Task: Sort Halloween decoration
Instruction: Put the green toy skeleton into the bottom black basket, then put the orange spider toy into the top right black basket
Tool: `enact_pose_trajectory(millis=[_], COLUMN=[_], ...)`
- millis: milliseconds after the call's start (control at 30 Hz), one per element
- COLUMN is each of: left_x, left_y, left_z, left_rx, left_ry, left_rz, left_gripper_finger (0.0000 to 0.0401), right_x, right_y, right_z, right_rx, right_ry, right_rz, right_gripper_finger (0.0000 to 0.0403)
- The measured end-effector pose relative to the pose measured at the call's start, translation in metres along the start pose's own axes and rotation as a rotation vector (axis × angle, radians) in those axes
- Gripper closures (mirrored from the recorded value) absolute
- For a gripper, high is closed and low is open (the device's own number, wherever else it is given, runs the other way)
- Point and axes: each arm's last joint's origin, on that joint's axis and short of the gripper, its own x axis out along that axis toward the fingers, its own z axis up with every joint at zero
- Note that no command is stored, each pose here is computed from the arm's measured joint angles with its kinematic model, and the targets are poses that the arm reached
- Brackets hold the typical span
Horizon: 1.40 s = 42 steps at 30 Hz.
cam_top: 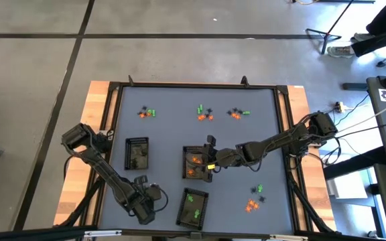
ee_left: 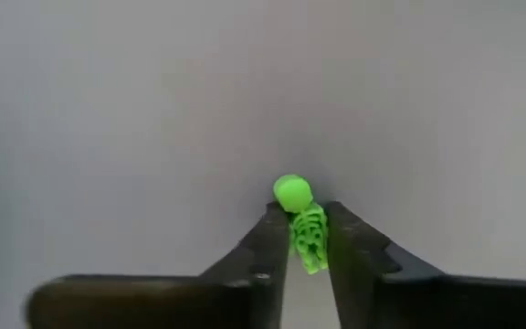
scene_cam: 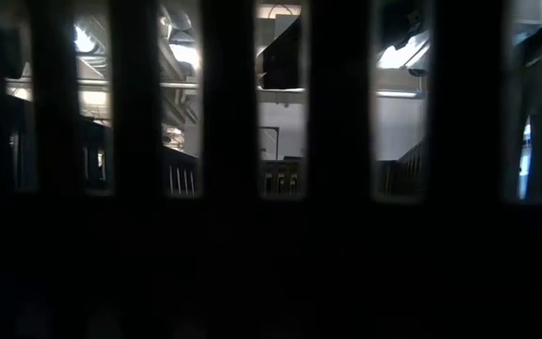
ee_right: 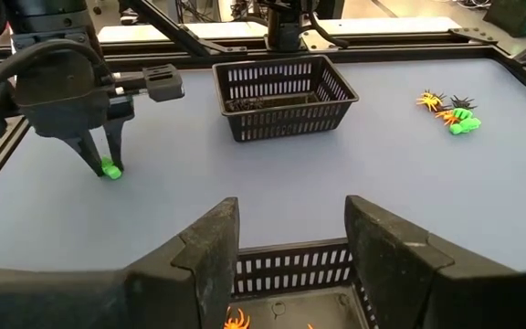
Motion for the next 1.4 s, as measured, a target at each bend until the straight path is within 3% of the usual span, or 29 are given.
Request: enact_pose_trajectory(millis=[100,400,667,800,933,1100,1267,1400], left_x=[-0.002,-0.026,-0.068,-0.069,-0.049,-0.032,-0.032,-0.032], left_y=[0.001,0.014,0.003,-0.012,-0.014,-0.011,-0.011,-0.010], left_z=[0.001,0.019,0.059,0.087,0.100,0.106,0.107,0.107], left_rx=[0.010,0.049,0.208,0.323,0.419,0.419,0.409,0.450], left_ry=[-0.006,-0.148,-0.526,-0.722,-0.711,-0.655,-0.656,-0.664], left_rz=[0.001,0.008,-0.116,-0.246,-0.284,-0.293,-0.305,-0.282], left_gripper_finger=[0.0388,0.0389,0.0390,0.0384,0.0370,0.0332,0.0283,0.0266], right_x=[0.000,0.000,-0.021,-0.043,-0.057,-0.058,-0.058,-0.058], right_y=[0.000,0.000,-0.007,-0.015,-0.020,-0.019,-0.019,-0.019], right_z=[0.000,-0.001,0.009,0.017,0.022,0.019,0.018,0.018], right_rx=[0.000,-0.036,-0.094,-0.099,-0.058,-0.059,-0.062,-0.063], right_ry=[0.000,0.007,0.058,0.103,0.116,0.147,0.150,0.150], right_rz=[0.000,-0.001,-0.022,-0.106,-0.135,-0.134,-0.145,-0.152], right_gripper_finger=[0.0206,0.0206,0.0206,0.0206,0.0206,0.0206,0.0206,0.0206])
